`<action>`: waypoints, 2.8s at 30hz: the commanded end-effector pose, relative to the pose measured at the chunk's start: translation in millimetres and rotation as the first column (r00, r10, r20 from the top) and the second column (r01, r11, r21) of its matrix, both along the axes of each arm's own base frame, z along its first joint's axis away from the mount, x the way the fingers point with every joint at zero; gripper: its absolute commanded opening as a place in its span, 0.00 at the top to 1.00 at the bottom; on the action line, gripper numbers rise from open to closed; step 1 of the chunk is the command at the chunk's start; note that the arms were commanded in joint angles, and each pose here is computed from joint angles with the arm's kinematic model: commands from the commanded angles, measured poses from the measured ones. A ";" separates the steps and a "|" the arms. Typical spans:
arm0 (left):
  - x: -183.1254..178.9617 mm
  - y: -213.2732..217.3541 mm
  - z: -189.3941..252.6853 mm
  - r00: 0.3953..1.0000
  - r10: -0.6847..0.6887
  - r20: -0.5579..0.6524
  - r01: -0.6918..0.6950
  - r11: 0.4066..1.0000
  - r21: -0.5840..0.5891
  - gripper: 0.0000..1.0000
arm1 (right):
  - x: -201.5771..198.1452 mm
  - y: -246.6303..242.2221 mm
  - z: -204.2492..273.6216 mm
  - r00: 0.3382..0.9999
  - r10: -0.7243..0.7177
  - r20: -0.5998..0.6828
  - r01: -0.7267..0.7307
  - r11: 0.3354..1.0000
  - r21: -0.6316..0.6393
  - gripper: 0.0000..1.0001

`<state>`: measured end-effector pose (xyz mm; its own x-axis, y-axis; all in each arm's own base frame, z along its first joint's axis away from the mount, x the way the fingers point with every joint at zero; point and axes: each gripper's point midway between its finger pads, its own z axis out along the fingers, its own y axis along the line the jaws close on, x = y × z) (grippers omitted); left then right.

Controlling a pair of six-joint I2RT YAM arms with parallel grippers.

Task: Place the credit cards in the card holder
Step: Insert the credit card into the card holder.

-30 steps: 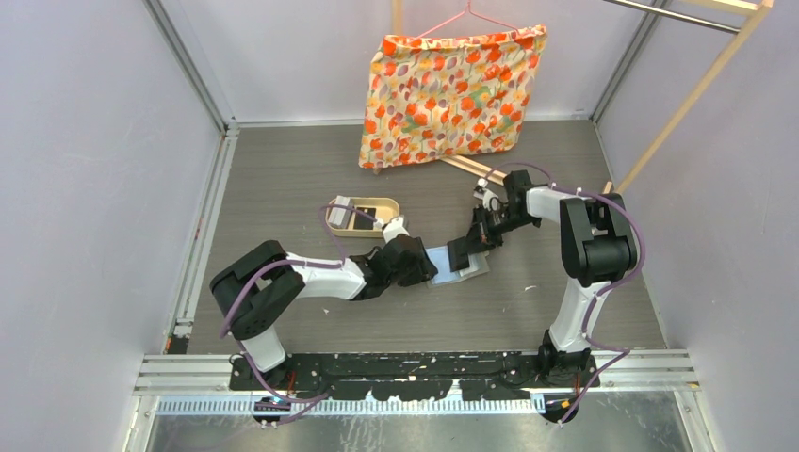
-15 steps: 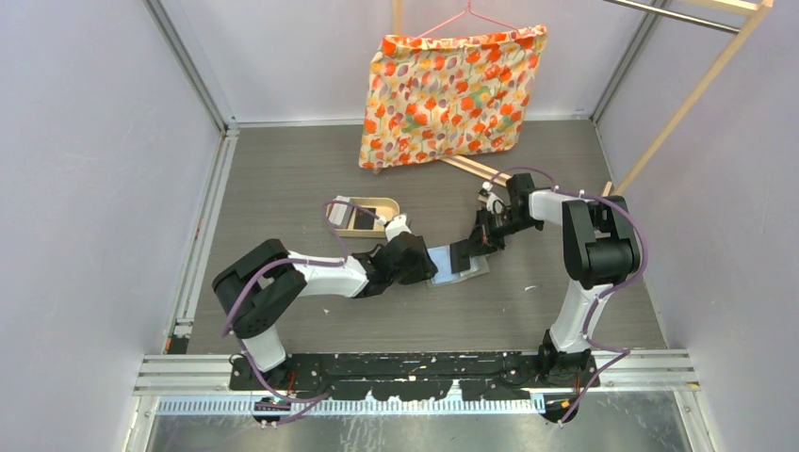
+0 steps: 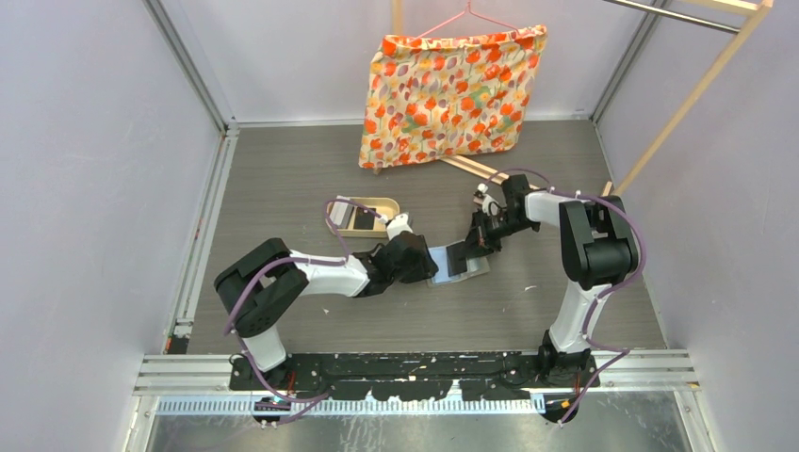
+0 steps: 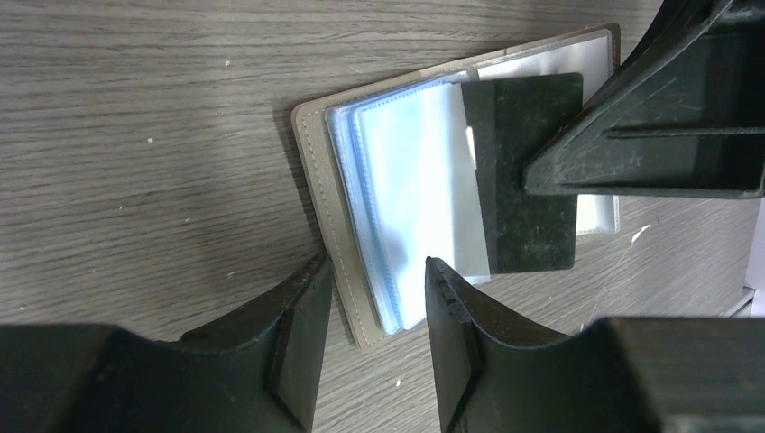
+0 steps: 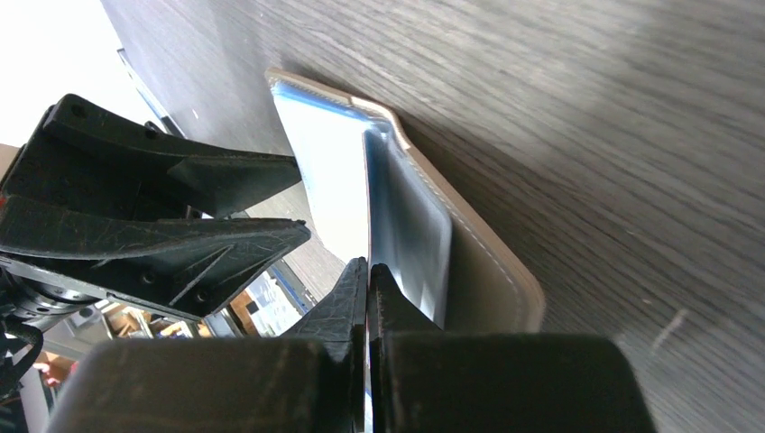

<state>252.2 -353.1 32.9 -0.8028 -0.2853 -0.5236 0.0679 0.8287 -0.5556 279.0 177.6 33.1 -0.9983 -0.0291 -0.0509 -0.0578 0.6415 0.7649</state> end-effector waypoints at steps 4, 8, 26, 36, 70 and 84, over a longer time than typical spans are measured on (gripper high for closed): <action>-13.0 28.5 -46.9 0.996 -0.009 -0.087 0.022 0.989 0.147 0.55 | -3.3 10.0 7.0 1.000 0.023 0.011 -0.024 0.999 0.037 0.99; -10.9 27.8 -45.4 0.996 -0.013 -0.085 0.024 0.990 0.135 0.56 | -2.6 8.7 3.7 1.000 0.021 0.001 -0.021 0.999 0.026 0.95; -12.1 28.4 13.2 0.985 -0.168 0.049 0.162 0.981 0.110 0.54 | 4.6 1.4 12.7 0.993 0.078 0.084 -0.073 0.996 -0.053 0.63; -38.7 -4.0 75.0 0.950 -0.266 0.161 0.292 0.942 -0.167 0.53 | 4.4 2.6 10.5 0.985 0.127 0.118 -0.112 0.986 -0.124 0.60; -4.0 -15.4 47.5 0.980 -0.143 0.138 0.170 0.962 -0.214 0.59 | -15.2 24.2 20.5 0.896 0.389 0.213 -0.326 0.903 -0.278 0.48; 0.6 -11.9 40.6 0.978 -0.135 0.161 0.169 0.961 -0.219 0.61 | -19.9 28.1 25.1 0.877 0.432 0.209 -0.386 0.894 -0.230 0.43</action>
<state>245.8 -356.6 54.7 -0.8000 -0.2644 -0.5386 0.2247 0.7003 -0.6776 252.7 199.4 41.3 -0.8668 -0.4565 -0.2008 -0.4850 0.6779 0.5524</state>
